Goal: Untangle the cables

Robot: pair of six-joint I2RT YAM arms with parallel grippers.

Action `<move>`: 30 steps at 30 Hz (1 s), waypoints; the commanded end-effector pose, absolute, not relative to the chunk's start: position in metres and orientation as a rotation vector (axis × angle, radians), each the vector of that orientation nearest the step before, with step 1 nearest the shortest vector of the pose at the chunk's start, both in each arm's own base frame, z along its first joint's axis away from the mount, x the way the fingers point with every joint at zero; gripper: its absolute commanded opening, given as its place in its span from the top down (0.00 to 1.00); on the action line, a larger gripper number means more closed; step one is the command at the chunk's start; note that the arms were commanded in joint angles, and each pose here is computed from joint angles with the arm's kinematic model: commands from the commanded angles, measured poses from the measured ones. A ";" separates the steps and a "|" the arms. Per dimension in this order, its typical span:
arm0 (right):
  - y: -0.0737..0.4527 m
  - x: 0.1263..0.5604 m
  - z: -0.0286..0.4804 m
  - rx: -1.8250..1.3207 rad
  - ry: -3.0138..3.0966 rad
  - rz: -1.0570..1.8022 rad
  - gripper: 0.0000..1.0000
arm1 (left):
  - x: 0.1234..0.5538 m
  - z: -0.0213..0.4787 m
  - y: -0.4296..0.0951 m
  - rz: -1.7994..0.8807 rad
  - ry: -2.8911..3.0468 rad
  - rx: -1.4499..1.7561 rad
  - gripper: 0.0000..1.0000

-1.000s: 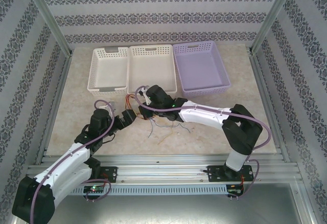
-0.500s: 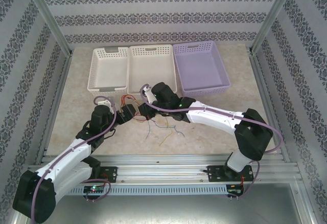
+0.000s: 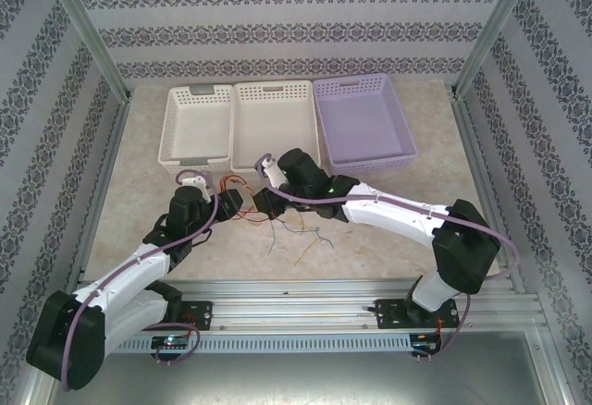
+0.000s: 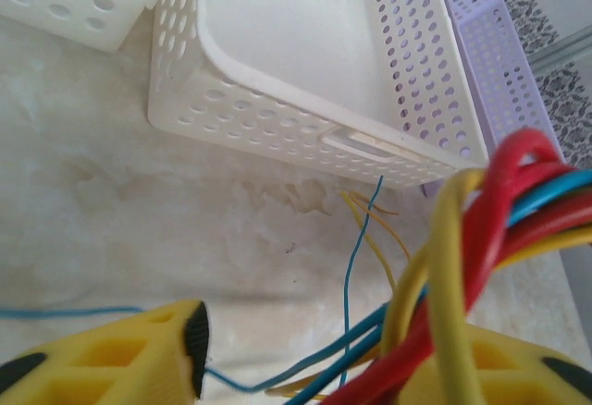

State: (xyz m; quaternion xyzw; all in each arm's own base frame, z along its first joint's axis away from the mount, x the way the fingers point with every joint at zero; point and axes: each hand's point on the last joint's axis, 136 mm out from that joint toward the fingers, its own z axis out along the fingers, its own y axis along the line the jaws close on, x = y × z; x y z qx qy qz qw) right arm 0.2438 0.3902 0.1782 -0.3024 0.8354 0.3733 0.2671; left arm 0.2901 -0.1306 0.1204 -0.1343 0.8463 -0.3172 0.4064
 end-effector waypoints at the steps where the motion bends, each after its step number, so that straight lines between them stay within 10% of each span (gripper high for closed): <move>1: 0.383 0.245 0.189 -0.826 2.221 0.996 1.00 | 0.296 0.146 -0.139 -0.831 2.064 -0.266 0.58; 13: 0.358 0.252 0.200 -0.806 2.223 0.951 1.00 | 0.297 0.157 -0.150 -0.830 2.103 -0.153 1.00; 30: 0.286 0.265 0.203 -0.814 2.332 0.728 1.00 | 0.286 0.168 -0.181 -0.858 2.364 0.034 1.00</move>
